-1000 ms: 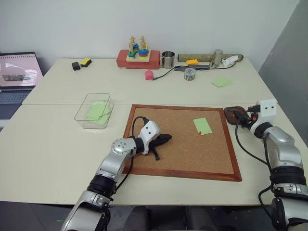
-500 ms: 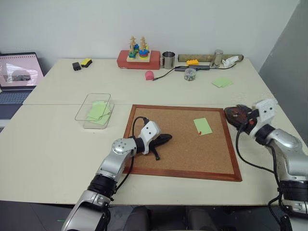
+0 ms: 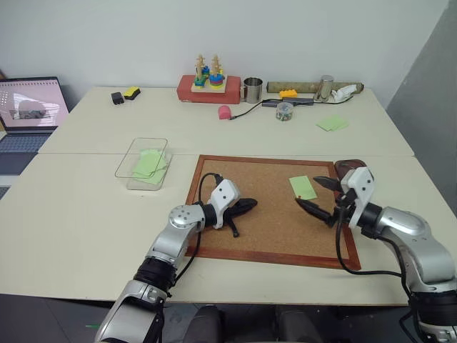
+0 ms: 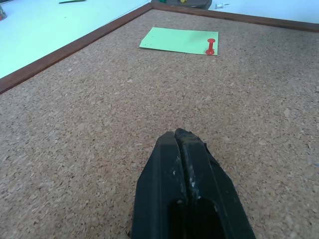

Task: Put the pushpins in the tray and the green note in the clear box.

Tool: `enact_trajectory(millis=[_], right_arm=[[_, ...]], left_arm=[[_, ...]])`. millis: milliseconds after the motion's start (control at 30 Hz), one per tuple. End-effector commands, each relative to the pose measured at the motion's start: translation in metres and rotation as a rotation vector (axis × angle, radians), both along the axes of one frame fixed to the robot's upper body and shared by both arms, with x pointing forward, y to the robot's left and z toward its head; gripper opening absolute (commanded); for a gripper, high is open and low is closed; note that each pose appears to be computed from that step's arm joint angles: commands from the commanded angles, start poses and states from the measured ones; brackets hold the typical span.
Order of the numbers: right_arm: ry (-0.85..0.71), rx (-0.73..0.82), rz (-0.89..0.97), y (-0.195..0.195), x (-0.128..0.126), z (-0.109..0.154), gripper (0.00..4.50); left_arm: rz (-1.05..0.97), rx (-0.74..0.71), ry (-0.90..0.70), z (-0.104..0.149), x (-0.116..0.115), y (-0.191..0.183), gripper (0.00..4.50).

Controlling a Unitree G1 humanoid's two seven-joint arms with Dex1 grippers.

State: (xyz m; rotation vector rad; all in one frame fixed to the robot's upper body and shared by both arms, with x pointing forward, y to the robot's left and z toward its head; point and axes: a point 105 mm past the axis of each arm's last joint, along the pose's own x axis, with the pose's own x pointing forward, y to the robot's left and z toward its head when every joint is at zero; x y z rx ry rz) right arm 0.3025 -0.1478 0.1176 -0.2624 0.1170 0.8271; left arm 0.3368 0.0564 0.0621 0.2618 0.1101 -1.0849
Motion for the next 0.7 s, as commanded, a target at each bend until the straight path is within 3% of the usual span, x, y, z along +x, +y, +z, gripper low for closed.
enact_trajectory(millis=[33, 467, 567, 700], right_arm=[[-0.018, -0.037, 0.006, 0.009, 0.004, -0.008, 4.49], [-0.01, 0.044, -0.126, -0.009, 0.04, -0.024, 4.49], [0.012, 0.071, -0.133, -0.012, 0.039, -0.029, 4.07], [0.022, 0.087, -0.134, -0.015, 0.036, -0.032, 3.09]], left_arm=[[0.024, 0.097, 0.127, -0.043, -0.01, 0.006, 0.0], [0.032, 0.102, 0.129, -0.045, -0.011, 0.009, 0.0], [0.032, 0.103, 0.128, -0.045, -0.012, 0.009, 0.0], [0.031, 0.104, 0.128, -0.045, -0.012, 0.009, 0.0]])
